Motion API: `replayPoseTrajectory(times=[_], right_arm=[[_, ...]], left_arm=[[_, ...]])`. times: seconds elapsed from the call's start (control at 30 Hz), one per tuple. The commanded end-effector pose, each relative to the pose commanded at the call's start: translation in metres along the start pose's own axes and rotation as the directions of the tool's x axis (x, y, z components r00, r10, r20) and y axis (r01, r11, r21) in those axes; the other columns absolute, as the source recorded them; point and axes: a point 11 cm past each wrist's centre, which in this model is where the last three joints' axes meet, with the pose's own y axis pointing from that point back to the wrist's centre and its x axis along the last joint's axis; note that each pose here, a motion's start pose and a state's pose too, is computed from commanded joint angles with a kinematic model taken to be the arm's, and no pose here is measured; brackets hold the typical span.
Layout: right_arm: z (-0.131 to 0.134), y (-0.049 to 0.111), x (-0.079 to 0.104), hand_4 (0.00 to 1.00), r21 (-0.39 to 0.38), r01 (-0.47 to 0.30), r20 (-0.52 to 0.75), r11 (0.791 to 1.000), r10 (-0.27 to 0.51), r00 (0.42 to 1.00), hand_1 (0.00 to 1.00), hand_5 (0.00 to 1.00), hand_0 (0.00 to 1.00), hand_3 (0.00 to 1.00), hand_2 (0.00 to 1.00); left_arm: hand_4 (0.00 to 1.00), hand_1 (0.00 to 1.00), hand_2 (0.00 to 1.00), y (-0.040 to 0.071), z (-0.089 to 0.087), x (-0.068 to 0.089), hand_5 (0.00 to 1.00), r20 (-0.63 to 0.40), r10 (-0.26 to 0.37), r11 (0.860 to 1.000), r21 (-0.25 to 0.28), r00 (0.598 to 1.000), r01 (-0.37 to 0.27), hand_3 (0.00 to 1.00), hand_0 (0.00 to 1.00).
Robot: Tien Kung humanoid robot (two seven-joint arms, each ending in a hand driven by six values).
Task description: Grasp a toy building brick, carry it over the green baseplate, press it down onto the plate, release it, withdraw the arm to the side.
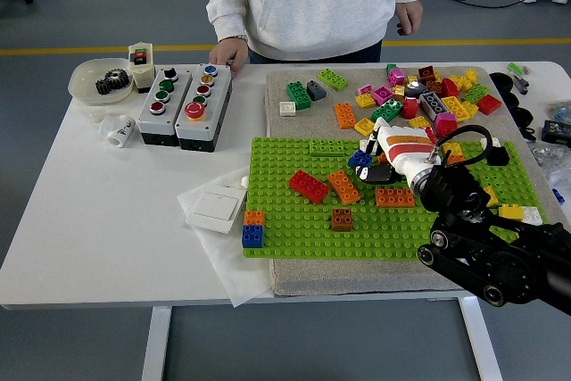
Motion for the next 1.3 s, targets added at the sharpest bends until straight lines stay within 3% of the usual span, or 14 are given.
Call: replayPoseTrajectory(times=[0.33,0.7,0.87,1.3], right_arm=[[-0.008,0.022,0.017,0.727,0.127,-0.012,-0.096,0.992,0.025,0.995,0.449,0.472,0.389,0.498,0.518],[-0.003,0.046,0.028,0.711,0.315,0.073,-0.262,0.946,0.013,0.965,0.455,0.46,0.416,0.502,0.523],[0.006,0.045,0.023,0.713,0.341,0.099,-0.309,0.935,0.012,0.951,0.457,0.457,0.423,0.503,0.527],[0.029,0.04,0.014,0.718,0.316,0.163,-0.393,0.935,-0.027,0.919,0.462,0.448,0.433,0.506,0.529]], left_arm=[[0.622,0.769,0.779,0.0,-0.001,0.0,0.615,-0.003,0.003,1.0,0.002,1.0,-0.003,0.587,0.793],[0.621,0.768,0.779,0.0,-0.003,-0.002,0.613,-0.002,-0.002,1.0,0.006,1.0,0.002,0.587,0.793],[0.621,0.772,0.78,0.0,-0.004,-0.006,0.613,-0.001,-0.009,1.0,0.009,1.0,0.009,0.587,0.795],[0.621,0.774,0.78,0.0,-0.008,-0.013,0.613,0.003,-0.024,1.0,0.013,1.0,0.024,0.586,0.796]])
